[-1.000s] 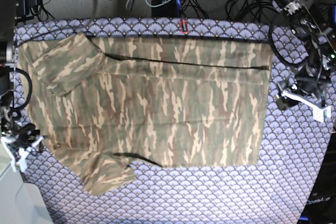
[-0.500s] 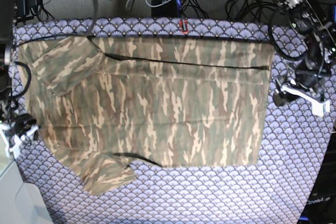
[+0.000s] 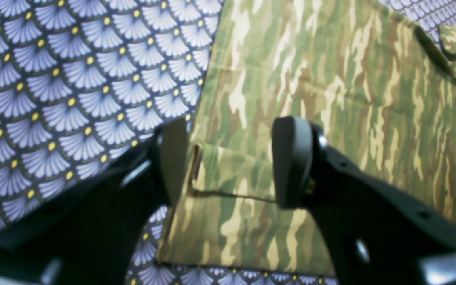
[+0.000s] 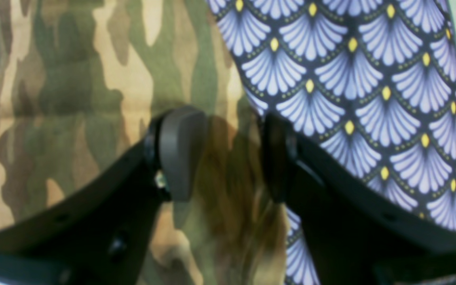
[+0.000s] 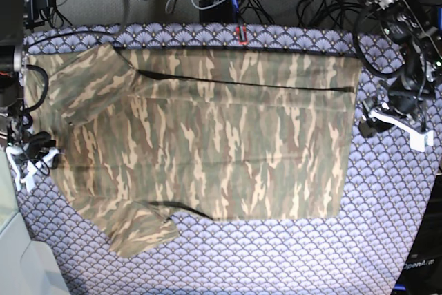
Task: Fold the T-shirt properly
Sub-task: 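Grasp the shirt's side edges near the hem with both grippers, then lift the hem edge and fold it toward the collar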
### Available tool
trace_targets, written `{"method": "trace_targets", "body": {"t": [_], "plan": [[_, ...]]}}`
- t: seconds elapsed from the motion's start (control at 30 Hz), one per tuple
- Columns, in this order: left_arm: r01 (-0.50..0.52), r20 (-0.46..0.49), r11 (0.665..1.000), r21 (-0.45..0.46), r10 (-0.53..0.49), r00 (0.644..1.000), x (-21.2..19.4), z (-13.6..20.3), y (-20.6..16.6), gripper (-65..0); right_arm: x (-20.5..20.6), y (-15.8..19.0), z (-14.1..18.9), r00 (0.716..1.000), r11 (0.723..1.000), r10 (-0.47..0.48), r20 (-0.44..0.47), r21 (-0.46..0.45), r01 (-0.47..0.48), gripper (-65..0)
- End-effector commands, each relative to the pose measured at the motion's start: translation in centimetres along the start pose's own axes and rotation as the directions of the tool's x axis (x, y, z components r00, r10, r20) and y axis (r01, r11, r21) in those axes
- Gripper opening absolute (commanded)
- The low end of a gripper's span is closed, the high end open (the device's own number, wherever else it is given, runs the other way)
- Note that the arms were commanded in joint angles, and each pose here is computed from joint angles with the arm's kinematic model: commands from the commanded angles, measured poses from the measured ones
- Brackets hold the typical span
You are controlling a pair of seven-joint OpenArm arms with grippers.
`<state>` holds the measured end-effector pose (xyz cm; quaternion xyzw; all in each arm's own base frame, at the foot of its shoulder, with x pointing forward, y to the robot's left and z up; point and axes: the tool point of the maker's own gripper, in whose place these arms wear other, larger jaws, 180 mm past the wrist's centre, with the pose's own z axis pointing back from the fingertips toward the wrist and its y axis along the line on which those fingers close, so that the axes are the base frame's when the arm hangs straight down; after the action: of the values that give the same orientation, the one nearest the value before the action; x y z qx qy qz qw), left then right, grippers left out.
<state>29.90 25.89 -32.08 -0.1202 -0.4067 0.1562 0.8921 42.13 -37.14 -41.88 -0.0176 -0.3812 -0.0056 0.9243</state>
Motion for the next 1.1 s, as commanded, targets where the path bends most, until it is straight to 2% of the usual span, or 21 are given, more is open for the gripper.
{"method": "trace_targets", "body": {"t": [0.0, 0.1, 0.17, 0.27, 0.33, 0.57, 0.63, 0.77, 0.83, 1.07], "plan": [[0.017, 0.047, 1.0, -0.007, -0.017, 0.999, 1.5, 0.5, -0.2, -30.9, 2.3, -0.8, 0.4, 0.999, 1.0, 0.004, 0.048, -0.011, -0.004, -35.8], [0.017, 0.046, 1.0, -0.007, -0.017, 0.999, 1.5, 0.5, -0.2, -30.9, 2.3, -0.7, 0.4, 0.999, 1.0, 0.003, 0.049, -0.008, -0.003, -38.5], [0.017, 0.046, 1.0, -0.007, -0.017, 0.999, 1.5, 0.5, -0.2, -30.9, 2.2, -0.2, 0.3, 0.999, 1.0, 0.003, 0.047, 0.004, -0.003, -45.0], [0.018, 0.05, 1.0, -0.009, -0.017, 0.999, 1.6, 0.4, -0.3, -30.9, 1.2, 1.2, 0.1, 0.999, 0.998, 0.014, 0.031, 0.063, -0.016, -59.0], [0.018, 0.051, 1.0, -0.012, -0.017, 0.999, 1.8, 0.3, -0.4, -30.8, 0.9, 1.6, 0.1, 0.999, 0.996, 0.019, 0.025, 0.087, -0.022, -65.0], [-0.033, 0.026, 0.999, -0.005, 0.033, 0.999, 3.2, -2.7, 0.5, -30.8, 0.6, 1.7, 0.2, 1.0, 0.995, 0.022, 0.021, 0.094, -0.023, -65.0], [0.0, 0.028, 1.0, 0.0, 0.0, 1.0, 4.1, -4.2, -0.3, -30.7, 0.2, 1.7, 0.2, 1.0, 0.995, 0.022, 0.015, 0.095, -0.023, -65.0], [0.159, 0.044, 0.987, 0.008, -0.16, 0.986, 5.7, -7.1, -3.0, -30.7, 0.2, 2.0, 0.2, 0.999, 0.994, 0.036, 0.021, 0.101, -0.038, -65.0], [0.207, 0.04, 0.978, 0.006, -0.207, 0.978, 5.6, -8.8, -3.9, -30.7, -0.5, 2.3, 0.3, 0.999, 0.993, 0.049, 0.015, 0.107, -0.05, -65.0], [0.208, 0.018, 0.978, 0.028, -0.208, 0.978, 6.0, -14.5, -3.9, -30.7, -1.3, 2.8, 0.4, 0.997, 0.99, 0.073, 0.014, 0.118, -0.074, -65.0]]}}
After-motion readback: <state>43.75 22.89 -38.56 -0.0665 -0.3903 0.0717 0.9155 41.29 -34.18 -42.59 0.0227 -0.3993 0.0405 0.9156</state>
